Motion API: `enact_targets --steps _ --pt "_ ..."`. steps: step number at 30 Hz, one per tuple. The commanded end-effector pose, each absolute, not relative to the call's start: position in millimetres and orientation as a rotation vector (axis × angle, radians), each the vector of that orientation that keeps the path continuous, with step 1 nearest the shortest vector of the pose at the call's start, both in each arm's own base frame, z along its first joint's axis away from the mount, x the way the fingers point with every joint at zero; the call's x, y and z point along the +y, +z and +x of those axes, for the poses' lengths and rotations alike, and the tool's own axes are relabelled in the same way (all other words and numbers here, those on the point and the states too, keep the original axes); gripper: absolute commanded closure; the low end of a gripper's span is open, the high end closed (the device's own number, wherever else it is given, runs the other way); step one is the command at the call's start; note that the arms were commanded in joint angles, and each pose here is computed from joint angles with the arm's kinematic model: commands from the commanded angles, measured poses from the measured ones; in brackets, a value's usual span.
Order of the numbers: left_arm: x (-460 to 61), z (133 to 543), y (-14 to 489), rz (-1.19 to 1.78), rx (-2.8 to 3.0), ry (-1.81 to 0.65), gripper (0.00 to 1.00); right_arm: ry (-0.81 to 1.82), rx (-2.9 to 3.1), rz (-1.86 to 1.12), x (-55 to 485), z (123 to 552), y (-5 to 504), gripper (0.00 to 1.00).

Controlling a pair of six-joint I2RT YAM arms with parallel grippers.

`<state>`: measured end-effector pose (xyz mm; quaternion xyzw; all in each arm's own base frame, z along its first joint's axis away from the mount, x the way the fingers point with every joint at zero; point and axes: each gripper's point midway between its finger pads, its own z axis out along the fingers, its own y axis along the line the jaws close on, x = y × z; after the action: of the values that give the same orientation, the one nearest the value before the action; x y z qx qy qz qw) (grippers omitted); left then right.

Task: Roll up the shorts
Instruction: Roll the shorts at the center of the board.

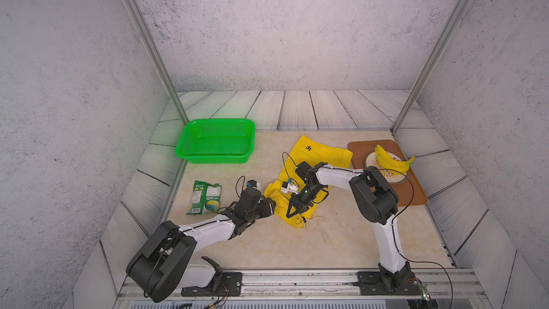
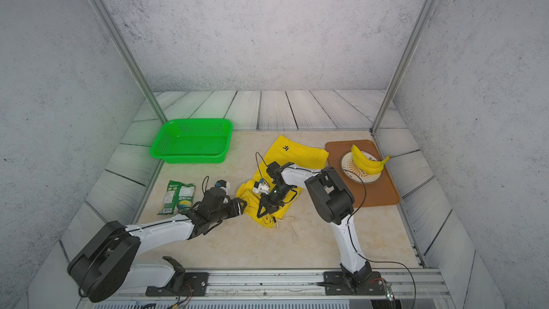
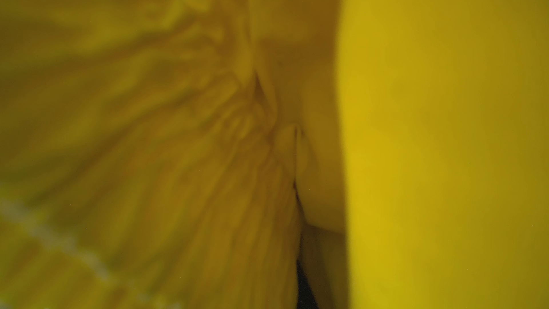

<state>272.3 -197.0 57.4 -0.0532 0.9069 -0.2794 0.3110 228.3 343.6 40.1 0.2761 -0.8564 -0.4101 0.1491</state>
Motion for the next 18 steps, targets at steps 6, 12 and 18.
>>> enact_targets --steps 6,12,18 --pt "-177 245 76 -0.085 2.364 -0.722 0.57 -1.196 -2.474 0.725 340 234 24 1.00" --pt "-188 226 68 -0.001 2.361 -0.858 0.47 -1.210 -2.479 0.704 340 238 21 1.00" --pt "-199 235 55 -0.011 2.356 -0.890 0.33 -1.224 -2.473 0.696 342 239 21 0.99"
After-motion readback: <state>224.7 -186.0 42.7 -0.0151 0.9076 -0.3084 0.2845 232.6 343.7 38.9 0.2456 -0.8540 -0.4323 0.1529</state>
